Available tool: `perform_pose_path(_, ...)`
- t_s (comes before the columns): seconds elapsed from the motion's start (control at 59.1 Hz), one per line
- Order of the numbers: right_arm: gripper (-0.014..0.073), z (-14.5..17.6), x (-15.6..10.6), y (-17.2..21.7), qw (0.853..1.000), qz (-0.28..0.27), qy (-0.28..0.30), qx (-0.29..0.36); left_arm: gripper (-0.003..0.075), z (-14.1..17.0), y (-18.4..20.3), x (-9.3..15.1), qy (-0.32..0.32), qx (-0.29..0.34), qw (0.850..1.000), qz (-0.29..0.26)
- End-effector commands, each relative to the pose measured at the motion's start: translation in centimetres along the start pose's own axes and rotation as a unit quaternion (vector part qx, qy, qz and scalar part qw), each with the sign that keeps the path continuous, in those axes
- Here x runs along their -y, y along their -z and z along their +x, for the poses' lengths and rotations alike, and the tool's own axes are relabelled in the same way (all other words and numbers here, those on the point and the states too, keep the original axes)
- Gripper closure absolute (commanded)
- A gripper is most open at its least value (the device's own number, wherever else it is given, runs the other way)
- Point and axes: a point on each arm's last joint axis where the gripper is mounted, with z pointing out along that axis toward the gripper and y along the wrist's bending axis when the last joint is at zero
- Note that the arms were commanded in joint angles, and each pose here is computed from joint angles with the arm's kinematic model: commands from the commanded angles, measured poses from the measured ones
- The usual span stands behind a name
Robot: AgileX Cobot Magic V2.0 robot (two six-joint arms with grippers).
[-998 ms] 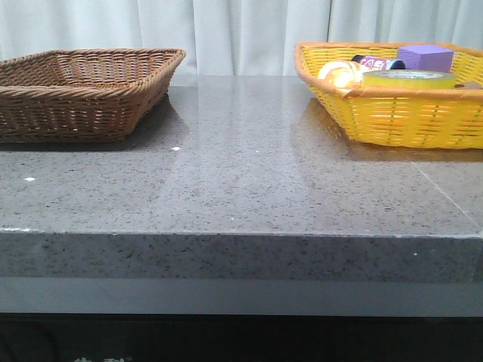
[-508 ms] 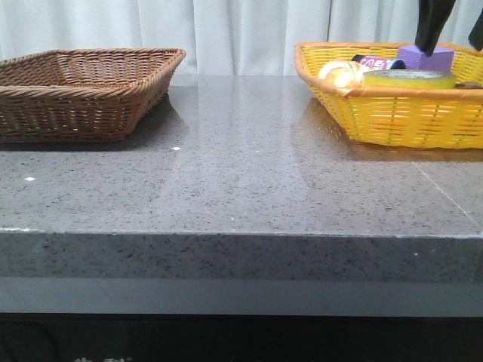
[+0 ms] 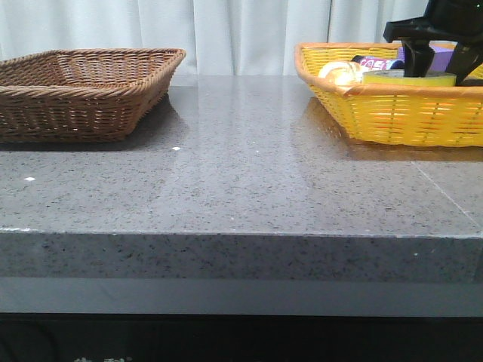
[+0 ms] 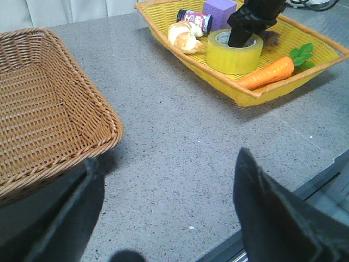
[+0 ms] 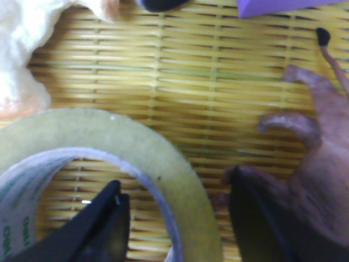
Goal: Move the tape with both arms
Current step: 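Reach the right gripper into the yellow basket and grasp the tape roll, then lift the tape roll with the right gripper and set it on the table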
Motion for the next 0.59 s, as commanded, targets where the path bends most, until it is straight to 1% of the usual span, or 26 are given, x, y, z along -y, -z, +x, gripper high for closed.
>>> perform_pose_path(0.0,0.0293,-1.2,0.2,3.5,0.998,0.004,0.003,0.062,0.023,-1.8,0.5,0.2,0.006,0.057,0.998,0.007)
perform_pose_path(0.135,0.0412,-1.4,0.2,4.1,0.998,0.004,0.003,0.063,0.023,-1.8,0.5,0.2,0.006,0.057,0.998,0.007)
perform_pose_path(0.186,0.0438,-1.5,0.2,4.5,0.998,0.004,0.003,0.063,0.023,-1.8,0.5,0.2,0.006,0.057,0.998,0.007)
perform_pose_path(0.389,0.0445,-1.8,-0.1,7.4,0.997,-0.002,0.004,0.072,0.023,-1.8,0.5,0.2,0.006,0.057,0.998,0.007)
perform_pose_path(0.575,0.0445,-1.5,-0.8,11.4,0.994,-0.025,0.001,0.105,0.023,-1.8,0.5,0.2,0.006,0.057,0.998,0.007)
